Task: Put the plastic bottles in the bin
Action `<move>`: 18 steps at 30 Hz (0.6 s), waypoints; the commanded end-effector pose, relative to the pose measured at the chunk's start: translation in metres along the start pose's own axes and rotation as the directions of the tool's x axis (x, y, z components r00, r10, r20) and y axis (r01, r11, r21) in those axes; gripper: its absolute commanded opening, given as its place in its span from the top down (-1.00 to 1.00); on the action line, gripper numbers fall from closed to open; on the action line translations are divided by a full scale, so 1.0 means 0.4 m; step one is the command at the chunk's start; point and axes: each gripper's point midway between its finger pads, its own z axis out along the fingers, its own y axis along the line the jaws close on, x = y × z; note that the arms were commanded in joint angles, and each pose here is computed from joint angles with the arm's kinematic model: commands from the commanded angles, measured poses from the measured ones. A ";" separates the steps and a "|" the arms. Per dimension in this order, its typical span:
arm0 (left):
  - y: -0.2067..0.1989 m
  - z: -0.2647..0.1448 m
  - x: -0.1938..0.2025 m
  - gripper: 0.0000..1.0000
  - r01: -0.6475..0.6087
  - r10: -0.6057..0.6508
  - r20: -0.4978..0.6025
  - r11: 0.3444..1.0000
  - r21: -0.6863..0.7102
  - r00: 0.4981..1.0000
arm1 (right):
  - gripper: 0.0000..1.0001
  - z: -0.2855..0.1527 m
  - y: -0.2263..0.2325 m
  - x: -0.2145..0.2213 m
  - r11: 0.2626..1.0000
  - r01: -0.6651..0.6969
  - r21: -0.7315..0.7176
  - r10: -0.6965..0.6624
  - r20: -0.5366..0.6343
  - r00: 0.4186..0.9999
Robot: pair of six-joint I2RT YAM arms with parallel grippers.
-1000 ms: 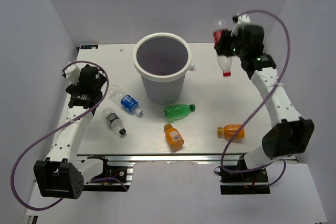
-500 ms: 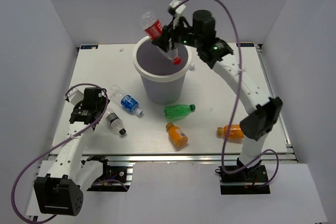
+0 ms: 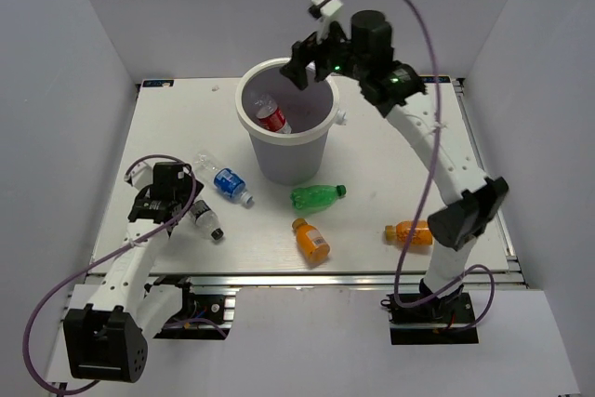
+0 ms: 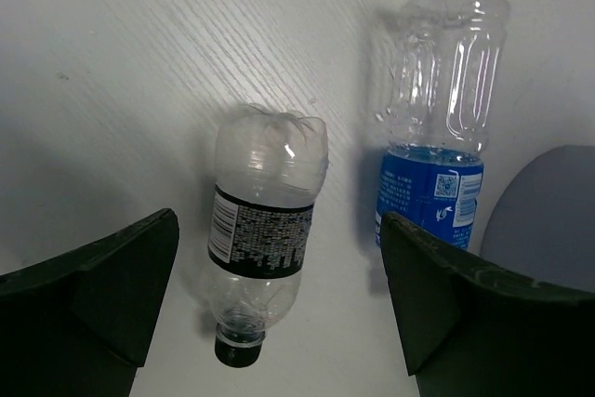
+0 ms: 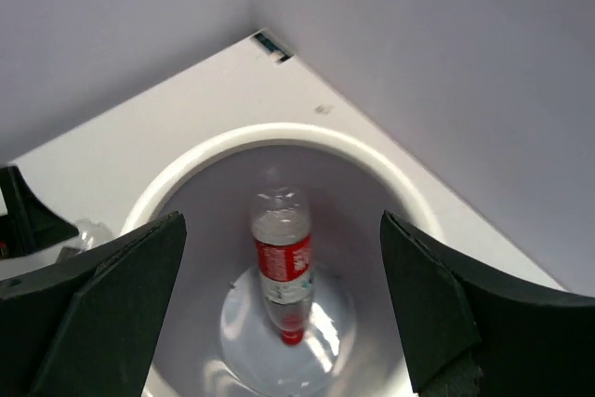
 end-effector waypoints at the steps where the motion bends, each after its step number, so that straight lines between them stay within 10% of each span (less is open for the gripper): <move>1: -0.046 0.013 0.017 -0.96 -0.016 0.019 -0.031 0.996 0.086 0.999 | -0.79 -0.182 -0.134 -0.144 0.976 -0.072 0.205 0.041 0.151 0.988; 12: 0.017 0.091 0.141 -0.91 -0.044 0.039 -0.194 0.999 -0.021 0.980 | -0.79 -0.502 -0.394 0.271 0.736 -0.485 0.473 0.438 0.214 0.873; 18: 0.040 0.107 0.152 -0.21 -0.058 0.043 -0.201 0.996 -0.069 0.979 | -0.79 -0.566 -0.400 0.404 0.662 -0.543 0.516 0.511 0.219 0.831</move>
